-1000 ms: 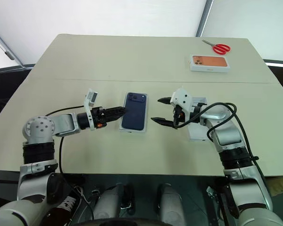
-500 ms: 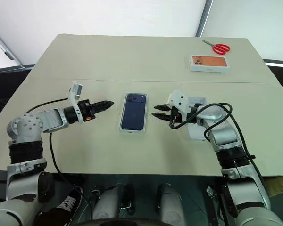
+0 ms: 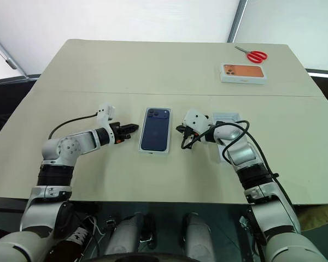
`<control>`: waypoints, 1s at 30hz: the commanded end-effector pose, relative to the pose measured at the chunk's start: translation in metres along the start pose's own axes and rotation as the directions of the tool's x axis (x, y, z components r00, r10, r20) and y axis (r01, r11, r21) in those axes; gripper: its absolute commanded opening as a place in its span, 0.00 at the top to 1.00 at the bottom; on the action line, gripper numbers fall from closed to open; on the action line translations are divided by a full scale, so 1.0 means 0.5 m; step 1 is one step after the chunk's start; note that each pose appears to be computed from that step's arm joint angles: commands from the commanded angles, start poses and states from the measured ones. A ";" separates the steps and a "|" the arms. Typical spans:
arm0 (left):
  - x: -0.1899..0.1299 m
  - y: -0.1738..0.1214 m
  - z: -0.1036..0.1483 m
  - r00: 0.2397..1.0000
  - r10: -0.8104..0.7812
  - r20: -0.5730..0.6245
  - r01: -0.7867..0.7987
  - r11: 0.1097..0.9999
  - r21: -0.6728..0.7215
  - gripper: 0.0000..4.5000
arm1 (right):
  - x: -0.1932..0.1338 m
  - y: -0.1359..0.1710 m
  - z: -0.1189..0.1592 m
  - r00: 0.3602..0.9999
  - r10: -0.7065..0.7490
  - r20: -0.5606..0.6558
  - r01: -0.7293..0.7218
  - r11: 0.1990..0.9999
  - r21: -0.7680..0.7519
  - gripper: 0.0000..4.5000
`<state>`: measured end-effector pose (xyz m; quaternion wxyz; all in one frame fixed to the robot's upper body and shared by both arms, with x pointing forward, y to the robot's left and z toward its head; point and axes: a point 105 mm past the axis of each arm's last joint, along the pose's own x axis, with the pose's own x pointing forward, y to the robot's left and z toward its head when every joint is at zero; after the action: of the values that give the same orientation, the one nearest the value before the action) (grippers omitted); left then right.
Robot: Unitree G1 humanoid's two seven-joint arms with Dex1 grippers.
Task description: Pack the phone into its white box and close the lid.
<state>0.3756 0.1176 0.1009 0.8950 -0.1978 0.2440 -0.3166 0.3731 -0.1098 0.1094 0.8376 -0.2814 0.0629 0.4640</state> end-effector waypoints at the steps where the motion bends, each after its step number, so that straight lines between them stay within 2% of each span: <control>1: 0.031 -0.025 -0.022 0.998 -0.042 -0.047 0.044 0.998 0.042 1.00 | 0.007 -0.004 0.033 0.999 0.006 0.048 -0.004 0.999 -0.044 0.99; 7: 0.061 -0.076 -0.025 0.989 -0.136 -0.063 0.138 0.990 0.032 1.00 | -0.007 -0.001 0.027 0.999 0.009 0.034 -0.006 0.998 -0.062 0.99; 19: 0.138 -0.193 -0.030 0.942 -0.310 -0.129 0.321 0.944 0.077 1.00 | -0.131 -0.037 -0.045 0.991 -0.081 -0.108 0.074 0.995 -0.059 0.99; 30: 0.185 -0.251 -0.049 0.908 -0.382 -0.174 0.402 0.910 0.101 1.00 | -0.191 -0.062 -0.077 0.970 -0.159 -0.183 0.151 0.987 -0.057 0.99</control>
<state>0.3707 -0.0186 0.0959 0.8181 -0.1643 0.2733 -0.4786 0.3483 -0.2174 0.1082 0.8513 -0.3409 0.1423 0.3726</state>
